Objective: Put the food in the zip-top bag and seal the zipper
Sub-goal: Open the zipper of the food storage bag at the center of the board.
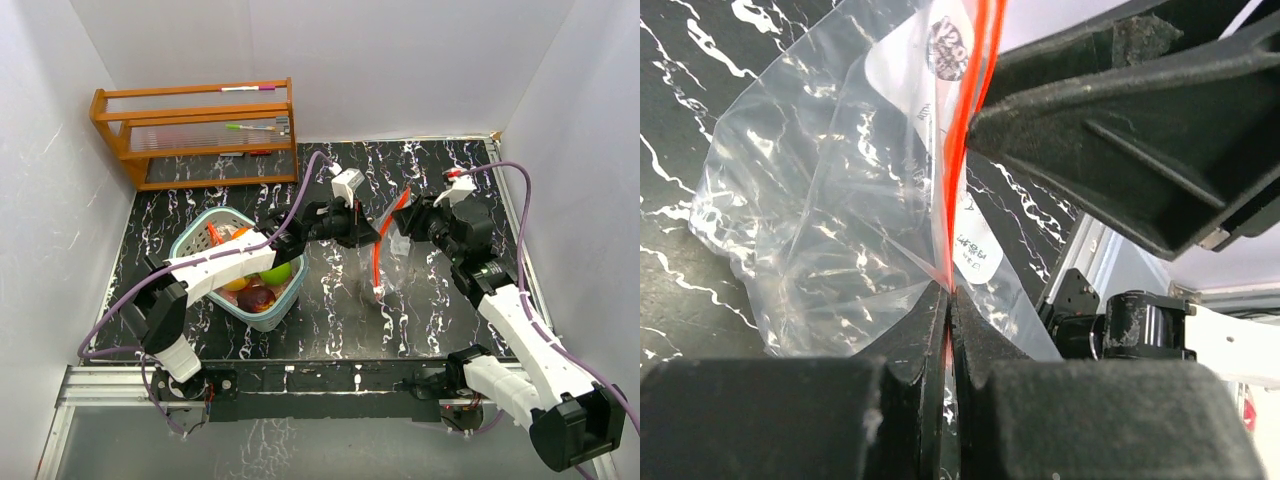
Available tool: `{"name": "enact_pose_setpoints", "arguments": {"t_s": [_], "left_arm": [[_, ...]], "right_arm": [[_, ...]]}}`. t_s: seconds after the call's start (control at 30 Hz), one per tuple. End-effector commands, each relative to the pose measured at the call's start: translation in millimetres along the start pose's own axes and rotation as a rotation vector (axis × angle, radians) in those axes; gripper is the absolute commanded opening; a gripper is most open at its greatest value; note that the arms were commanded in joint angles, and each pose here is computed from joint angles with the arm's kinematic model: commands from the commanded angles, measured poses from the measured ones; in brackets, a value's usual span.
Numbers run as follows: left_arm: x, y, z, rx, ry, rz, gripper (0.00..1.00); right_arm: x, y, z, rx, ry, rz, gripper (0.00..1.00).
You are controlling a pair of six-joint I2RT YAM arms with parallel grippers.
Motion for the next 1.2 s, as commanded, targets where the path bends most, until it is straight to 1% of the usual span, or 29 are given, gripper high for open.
{"name": "enact_pose_setpoints", "arguments": {"t_s": [0.0,0.2,0.37,0.57,0.67,0.73,0.83,1.0,1.07,1.17], "left_arm": [[14.7,-17.2,-23.5,-0.107,0.016,-0.058,0.00],[14.9,-17.6,-26.3,-0.129,0.010,-0.053,0.00],[15.6,-20.7,-27.1,-0.122,0.020,-0.062,0.00],[15.3,-23.0,-27.0,-0.117,0.025,-0.069,0.00],[15.7,-24.0,-25.0,-0.091,0.035,-0.064,0.00],[16.1,-27.2,-22.0,-0.041,0.060,-0.067,0.00],[16.9,-33.8,-11.5,0.096,0.112,-0.083,0.00],[19.1,-45.6,10.8,0.392,0.162,-0.098,0.00],[20.7,-48.2,17.4,0.482,0.177,-0.103,0.00],[21.0,-48.6,21.5,0.529,0.183,-0.100,0.00]], "right_arm": [[7.7,7.9,-0.1,-0.001,-0.010,-0.071,0.37],[1.4,12.9,-3.0,-0.020,0.007,-0.056,0.34],[-7.0,14.8,-10.6,-0.095,-0.001,0.002,0.32],[-20.2,8.8,-24.0,-0.235,-0.022,0.070,0.31],[-24.0,2.8,-34.2,-0.369,-0.035,0.103,0.30],[-25.6,-3.5,-41.1,-0.459,-0.054,0.113,0.30],[-24.3,-14.5,-46.2,-0.541,-0.069,0.108,0.30],[-25.4,-25.5,-49.6,-0.599,-0.079,0.118,0.30],[-28.6,-27.8,-50.7,-0.612,-0.078,0.136,0.30],[-32.4,-29.5,-51.3,-0.617,-0.074,0.146,0.30]]}}
Point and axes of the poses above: each gripper's point midway between its finger pads, its own y axis out along the fingers, its own z axis along the line the jaws close on, x = y × z, the point moved 10 cm from there along -y, back along the fingers, and after that the axes turned 6 degrees about -y, right-handed, at the moved point
